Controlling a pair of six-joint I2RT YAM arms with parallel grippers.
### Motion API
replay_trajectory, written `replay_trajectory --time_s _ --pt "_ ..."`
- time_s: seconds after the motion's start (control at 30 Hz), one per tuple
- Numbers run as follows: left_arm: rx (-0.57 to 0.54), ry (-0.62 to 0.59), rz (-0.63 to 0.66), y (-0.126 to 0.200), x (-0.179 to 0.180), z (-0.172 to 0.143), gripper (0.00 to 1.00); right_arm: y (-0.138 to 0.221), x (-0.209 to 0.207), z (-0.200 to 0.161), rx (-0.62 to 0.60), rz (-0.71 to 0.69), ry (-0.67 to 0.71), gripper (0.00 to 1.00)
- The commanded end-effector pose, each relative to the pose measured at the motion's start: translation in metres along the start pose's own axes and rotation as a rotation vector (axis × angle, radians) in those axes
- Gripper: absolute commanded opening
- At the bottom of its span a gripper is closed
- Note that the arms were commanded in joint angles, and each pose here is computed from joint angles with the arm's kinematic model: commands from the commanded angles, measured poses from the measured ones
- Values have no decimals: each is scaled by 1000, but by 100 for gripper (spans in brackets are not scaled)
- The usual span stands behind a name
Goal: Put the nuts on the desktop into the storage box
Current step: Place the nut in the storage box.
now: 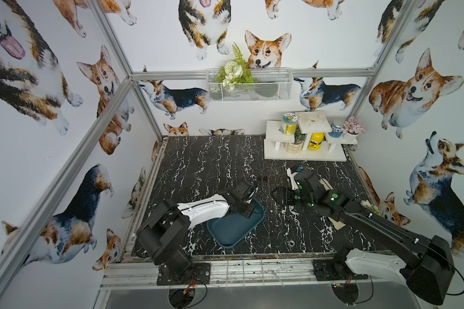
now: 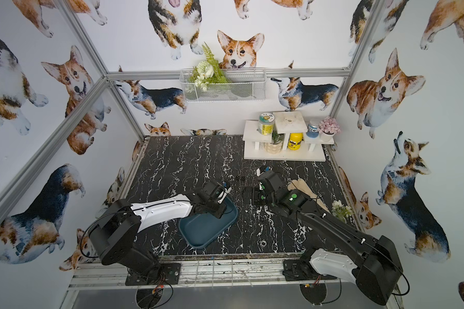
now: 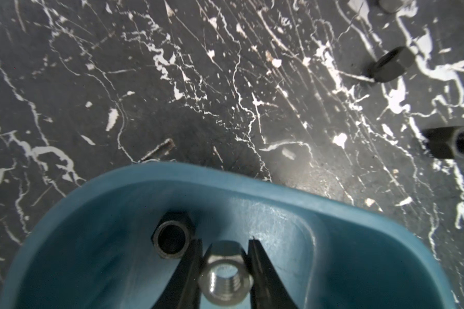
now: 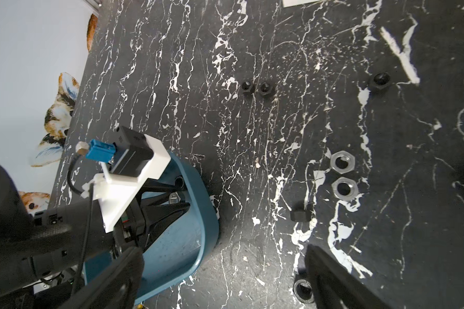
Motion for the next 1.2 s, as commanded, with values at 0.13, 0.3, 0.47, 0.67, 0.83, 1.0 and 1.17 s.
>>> replay_trajectory --time_s 0.13,0.3,0.47,0.67,0.83,1.0,1.17 --pt "1 17 6 -4 0 3 21 1 -2 1 -8 -30 -12 100" --pt "-6 22 6 -4 0 4 24 2 -2 1 -8 -29 -5 100" --pt "-6 24 9 -4 0 7 33 1 -3 0 -8 -32 -1 100" --pt "-24 41 20 2 0 13 41 -1 -7 -2 -3 -56 0 100" --pt "-34 40 17 7 0 14 43 -12 -11 -8 36 -84 -5 100" --pt "-32 38 15 14 -2 17 45 -17 -15 -13 51 -95 -5 100" --pt "-107 34 23 43 -2 27 48 -25 -21 -19 78 -130 -13 100"
Point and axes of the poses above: each gripper's point midway between its finger pads, its own y axis back along the fingers, its own x axis along the line the jaws close on, z = x × y, the point moved 8 cm from there along y, back along the fingers, and after that the axes turned 1 degree about y, right-handed, at the moved point
